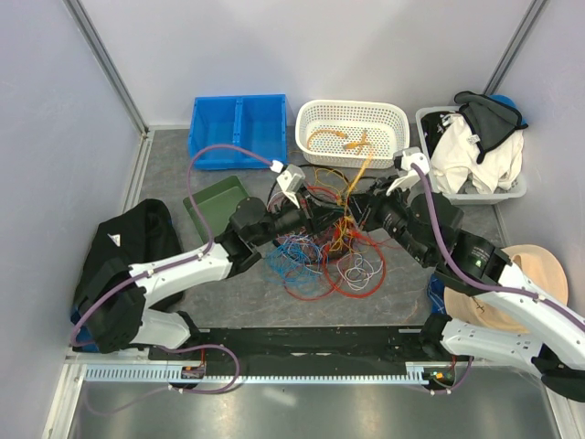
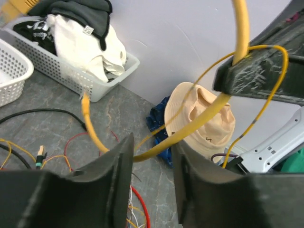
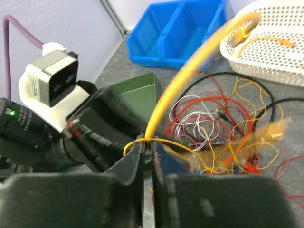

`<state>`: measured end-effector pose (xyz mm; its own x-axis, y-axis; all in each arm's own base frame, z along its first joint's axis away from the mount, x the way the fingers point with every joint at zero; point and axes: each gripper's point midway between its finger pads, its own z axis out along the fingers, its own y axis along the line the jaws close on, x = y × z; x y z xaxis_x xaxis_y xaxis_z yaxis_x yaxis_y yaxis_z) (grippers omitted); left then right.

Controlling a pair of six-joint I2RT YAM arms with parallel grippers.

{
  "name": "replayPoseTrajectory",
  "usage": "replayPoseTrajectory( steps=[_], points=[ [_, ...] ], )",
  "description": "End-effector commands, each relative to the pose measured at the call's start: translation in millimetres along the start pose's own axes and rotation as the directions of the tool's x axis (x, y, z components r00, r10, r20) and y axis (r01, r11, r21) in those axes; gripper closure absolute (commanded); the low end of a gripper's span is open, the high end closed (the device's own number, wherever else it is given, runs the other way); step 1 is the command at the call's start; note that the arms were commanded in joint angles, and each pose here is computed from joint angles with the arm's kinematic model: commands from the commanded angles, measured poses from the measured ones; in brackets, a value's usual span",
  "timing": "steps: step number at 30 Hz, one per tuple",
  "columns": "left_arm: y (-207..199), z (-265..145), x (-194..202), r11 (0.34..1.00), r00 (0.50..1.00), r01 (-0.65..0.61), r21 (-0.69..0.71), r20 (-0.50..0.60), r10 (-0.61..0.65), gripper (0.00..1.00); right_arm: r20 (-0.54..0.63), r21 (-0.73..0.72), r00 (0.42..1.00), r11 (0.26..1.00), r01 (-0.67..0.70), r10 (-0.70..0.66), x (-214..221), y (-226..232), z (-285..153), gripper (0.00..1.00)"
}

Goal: Untangle the cables

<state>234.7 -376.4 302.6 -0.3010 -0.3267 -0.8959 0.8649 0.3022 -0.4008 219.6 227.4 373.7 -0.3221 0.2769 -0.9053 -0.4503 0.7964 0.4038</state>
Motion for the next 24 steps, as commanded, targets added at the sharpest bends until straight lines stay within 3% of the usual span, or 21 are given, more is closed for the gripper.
replayPoseTrajectory(
  steps=[1,3,4,7,12,15,20,21,23,24],
  points=[
    [6,16,-21,0.997,0.997,-0.075,-0.036,0.030,0.076,0.98,0.011,-0.032,1.000,0.999,-0.016,0.016,0,5,-2,0.64],
    [16,20,-25,0.993,0.997,-0.075,-0.095,0.017,0.077,0.98,0.017,-0.004,1.000,1.000,-0.010,0.010,0,-4,-7,0.45],
    [24,18,-14,0.989,0.997,-0.066,-0.135,-0.039,0.061,0.98,0.004,0.024,1.000,1.000,0.001,-0.001,4,-11,-10,0.30],
    [46,22,-19,0.962,0.996,-0.064,-0.267,-0.081,0.044,0.98,-0.016,0.132,0.999,0.991,0.032,-0.030,12,-36,-19,0.11],
    [104,12,-9,0.849,0.964,-0.090,-0.521,-0.260,-0.057,0.98,-0.054,0.297,0.998,0.953,0.059,-0.045,33,-76,-29,0.07],
    [118,14,-23,0.836,0.967,-0.074,-0.544,-0.246,-0.074,0.98,-0.017,0.307,1.000,0.952,0.013,-0.008,40,-84,-35,0.07],
    [160,31,-38,0.791,0.974,-0.085,-0.606,-0.219,-0.063,0.98,0.093,0.204,0.993,0.975,-0.088,0.070,37,-78,-42,0.08],
    [162,41,-53,0.792,0.977,-0.091,-0.604,-0.207,-0.045,0.98,0.092,0.204,0.994,0.975,-0.084,0.067,41,-80,-41,0.09],
    [189,54,-43,0.773,0.971,-0.099,-0.627,-0.229,-0.062,0.98,0.105,0.195,0.992,0.977,-0.090,0.071,40,-79,-41,0.09],
    [188,68,-63,0.785,0.980,-0.087,-0.613,-0.193,-0.042,0.98,0.104,0.193,0.993,0.978,-0.082,0.063,42,-79,-39,0.09]
  ],
)
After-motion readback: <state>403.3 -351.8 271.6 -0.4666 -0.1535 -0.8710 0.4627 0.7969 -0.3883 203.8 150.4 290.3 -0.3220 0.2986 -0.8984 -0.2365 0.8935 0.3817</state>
